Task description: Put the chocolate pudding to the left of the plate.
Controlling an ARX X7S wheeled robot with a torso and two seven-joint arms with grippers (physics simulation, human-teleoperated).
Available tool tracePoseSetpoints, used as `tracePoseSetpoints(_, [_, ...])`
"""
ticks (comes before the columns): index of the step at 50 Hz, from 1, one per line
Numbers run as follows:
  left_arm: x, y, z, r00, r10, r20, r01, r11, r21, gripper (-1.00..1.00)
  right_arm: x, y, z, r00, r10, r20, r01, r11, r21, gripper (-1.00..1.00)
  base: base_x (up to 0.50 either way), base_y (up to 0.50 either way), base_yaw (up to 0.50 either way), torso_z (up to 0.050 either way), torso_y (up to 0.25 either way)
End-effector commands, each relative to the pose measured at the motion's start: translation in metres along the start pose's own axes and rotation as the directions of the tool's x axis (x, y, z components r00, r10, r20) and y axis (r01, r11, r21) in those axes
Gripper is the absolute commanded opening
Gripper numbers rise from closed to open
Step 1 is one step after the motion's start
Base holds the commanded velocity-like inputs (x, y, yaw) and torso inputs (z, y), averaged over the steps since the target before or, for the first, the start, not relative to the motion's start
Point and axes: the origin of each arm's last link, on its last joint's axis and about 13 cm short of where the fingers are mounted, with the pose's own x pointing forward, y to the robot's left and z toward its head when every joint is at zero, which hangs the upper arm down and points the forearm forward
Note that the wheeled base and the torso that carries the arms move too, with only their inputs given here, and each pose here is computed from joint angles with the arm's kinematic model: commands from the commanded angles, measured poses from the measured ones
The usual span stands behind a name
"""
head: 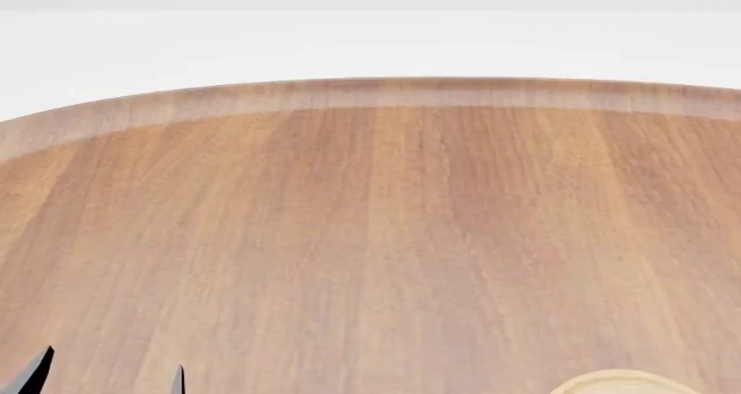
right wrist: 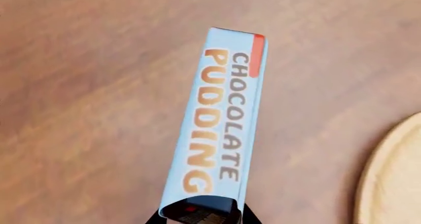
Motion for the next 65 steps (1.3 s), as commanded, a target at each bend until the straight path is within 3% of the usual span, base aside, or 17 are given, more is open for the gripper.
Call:
tracePoseSetpoints(1, [0.0, 0.0, 0.0, 1.0, 0.0, -0.001, 0.0, 1.0, 0.0, 1.0, -0.009, -0.006, 0.023, 0.999, -0.025, 0.028, 0.027, 0.997, -0.078, -1.0, 0.0, 0.0, 0.0, 0.0, 0.0])
tracePoseSetpoints(35, [0.001, 0.0, -0.001, 1.0, -0.006, -0.003, 0.006, 1.0, 0.006, 1.0, -0.011, -0.039, 0.063, 0.99, -0.1, 0.096, 0.112, 0.985, -0.131, -1.0, 0.0, 0.0, 0.0, 0.0, 0.0])
tracePoseSetpoints(65, [0.0, -0.002, -0.002, 1.0, -0.026, -0.007, 0.026, 1.0, 0.012, 1.0, -0.007, -0.071, 0.092, 0.986, -0.147, 0.078, 0.158, 0.975, -0.155, -1.0, 0.0, 0.0, 0.0, 0.0, 0.0])
